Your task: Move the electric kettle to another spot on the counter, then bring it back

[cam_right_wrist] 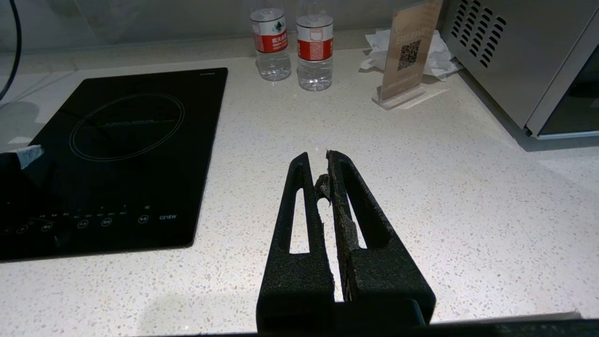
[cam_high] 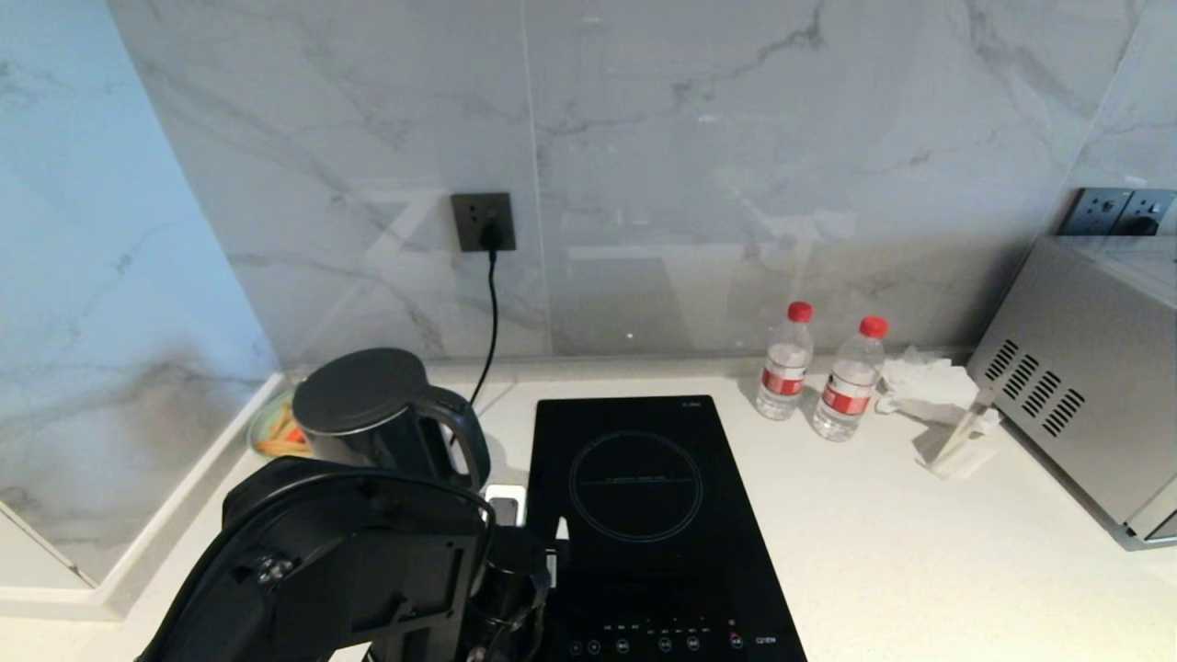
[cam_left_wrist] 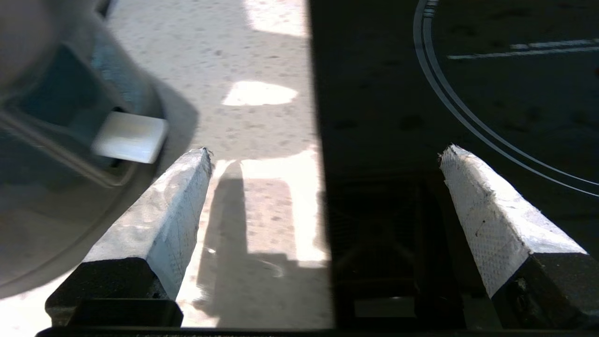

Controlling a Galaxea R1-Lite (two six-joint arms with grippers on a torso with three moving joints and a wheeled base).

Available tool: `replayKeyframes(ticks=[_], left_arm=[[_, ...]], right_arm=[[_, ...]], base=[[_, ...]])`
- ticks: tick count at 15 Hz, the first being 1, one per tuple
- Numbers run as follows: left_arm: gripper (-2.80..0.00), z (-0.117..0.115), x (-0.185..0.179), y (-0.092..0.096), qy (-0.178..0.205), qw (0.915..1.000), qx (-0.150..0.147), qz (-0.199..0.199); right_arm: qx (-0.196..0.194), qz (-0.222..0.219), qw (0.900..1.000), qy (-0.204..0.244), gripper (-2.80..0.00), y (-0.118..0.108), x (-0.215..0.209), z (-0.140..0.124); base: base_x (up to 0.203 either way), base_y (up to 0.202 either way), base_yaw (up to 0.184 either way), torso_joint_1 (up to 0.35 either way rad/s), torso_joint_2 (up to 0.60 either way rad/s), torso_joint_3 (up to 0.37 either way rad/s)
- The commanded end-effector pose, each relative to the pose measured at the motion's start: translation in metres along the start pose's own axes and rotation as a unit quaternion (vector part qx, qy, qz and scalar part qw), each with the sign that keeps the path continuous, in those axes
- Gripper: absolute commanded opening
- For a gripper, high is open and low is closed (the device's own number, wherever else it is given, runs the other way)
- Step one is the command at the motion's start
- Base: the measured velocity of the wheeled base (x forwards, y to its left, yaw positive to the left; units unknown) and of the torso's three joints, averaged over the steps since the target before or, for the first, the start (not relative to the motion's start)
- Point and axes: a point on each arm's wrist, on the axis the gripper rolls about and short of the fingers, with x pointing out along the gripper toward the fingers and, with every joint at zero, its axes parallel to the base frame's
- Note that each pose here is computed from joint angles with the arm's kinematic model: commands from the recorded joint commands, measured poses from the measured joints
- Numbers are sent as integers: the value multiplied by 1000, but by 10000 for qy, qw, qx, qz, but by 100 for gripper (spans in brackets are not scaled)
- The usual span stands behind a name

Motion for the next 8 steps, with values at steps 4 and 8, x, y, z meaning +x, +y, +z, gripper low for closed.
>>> replayKeyframes(ticks=[4,8], left_arm=[[0,3,4,2,-78,9999,-76,62],[0,2,4,2,-73,9999,-74,71]], right_arm=[[2,2,10000,-5,-280,0,0,0],[2,2,10000,-5,-280,0,0,0]], base=[[0,0,0,0,0,0],[0,0,0,0,0,0]])
